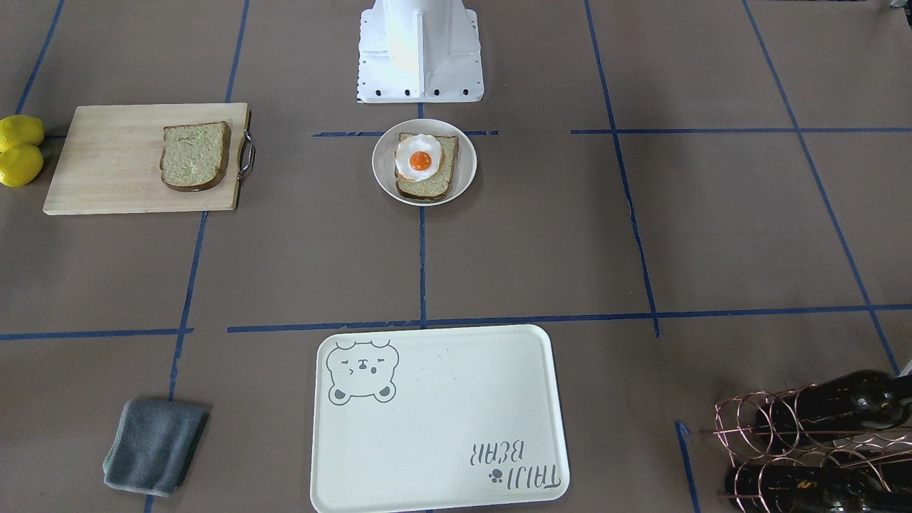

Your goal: Make sandwich and place on tray

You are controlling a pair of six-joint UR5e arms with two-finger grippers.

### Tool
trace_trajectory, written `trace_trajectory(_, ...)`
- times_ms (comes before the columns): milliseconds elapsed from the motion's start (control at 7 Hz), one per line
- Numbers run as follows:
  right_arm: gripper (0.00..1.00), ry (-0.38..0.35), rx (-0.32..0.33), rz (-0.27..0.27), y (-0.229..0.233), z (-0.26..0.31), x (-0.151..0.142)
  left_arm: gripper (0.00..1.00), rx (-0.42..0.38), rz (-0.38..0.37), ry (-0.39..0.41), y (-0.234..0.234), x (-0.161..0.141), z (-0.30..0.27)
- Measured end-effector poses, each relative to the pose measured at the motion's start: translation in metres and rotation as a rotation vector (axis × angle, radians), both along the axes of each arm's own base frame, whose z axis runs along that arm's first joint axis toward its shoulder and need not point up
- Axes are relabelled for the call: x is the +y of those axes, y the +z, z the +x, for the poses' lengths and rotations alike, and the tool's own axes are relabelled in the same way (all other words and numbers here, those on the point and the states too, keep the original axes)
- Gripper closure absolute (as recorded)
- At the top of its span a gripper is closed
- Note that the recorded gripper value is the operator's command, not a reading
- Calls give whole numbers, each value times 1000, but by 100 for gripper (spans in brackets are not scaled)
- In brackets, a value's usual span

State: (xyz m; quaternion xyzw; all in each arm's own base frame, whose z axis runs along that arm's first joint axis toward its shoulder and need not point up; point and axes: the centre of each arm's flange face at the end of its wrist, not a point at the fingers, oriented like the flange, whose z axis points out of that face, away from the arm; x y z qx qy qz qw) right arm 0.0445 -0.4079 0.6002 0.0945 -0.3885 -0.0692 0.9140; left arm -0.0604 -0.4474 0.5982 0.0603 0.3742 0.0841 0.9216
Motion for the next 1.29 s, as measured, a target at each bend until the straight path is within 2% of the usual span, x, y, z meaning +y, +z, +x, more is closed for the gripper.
trace_trajectory(143, 0, 5, -18, 5, -4, -9, -3, 0, 1, 5, 0, -2, -3, 0)
trace_trajectory(286, 0, -14, -33, 42, -10, -25, -6, 0, 1, 8, -1, -4, -5, 0)
trace_trajectory(429, 0, -25, -57, 54, -17, -46, -7, 0, 1, 11, -1, -6, -6, 0)
trace_trajectory(857, 0, 12, -191, -30, -45, -131, 7, 0, 2, 20, -1, -10, -7, 0)
trace_trajectory(1286, 7, 86, -262, -75, -41, -191, 64, 0, 3, 23, -2, -12, -7, 0)
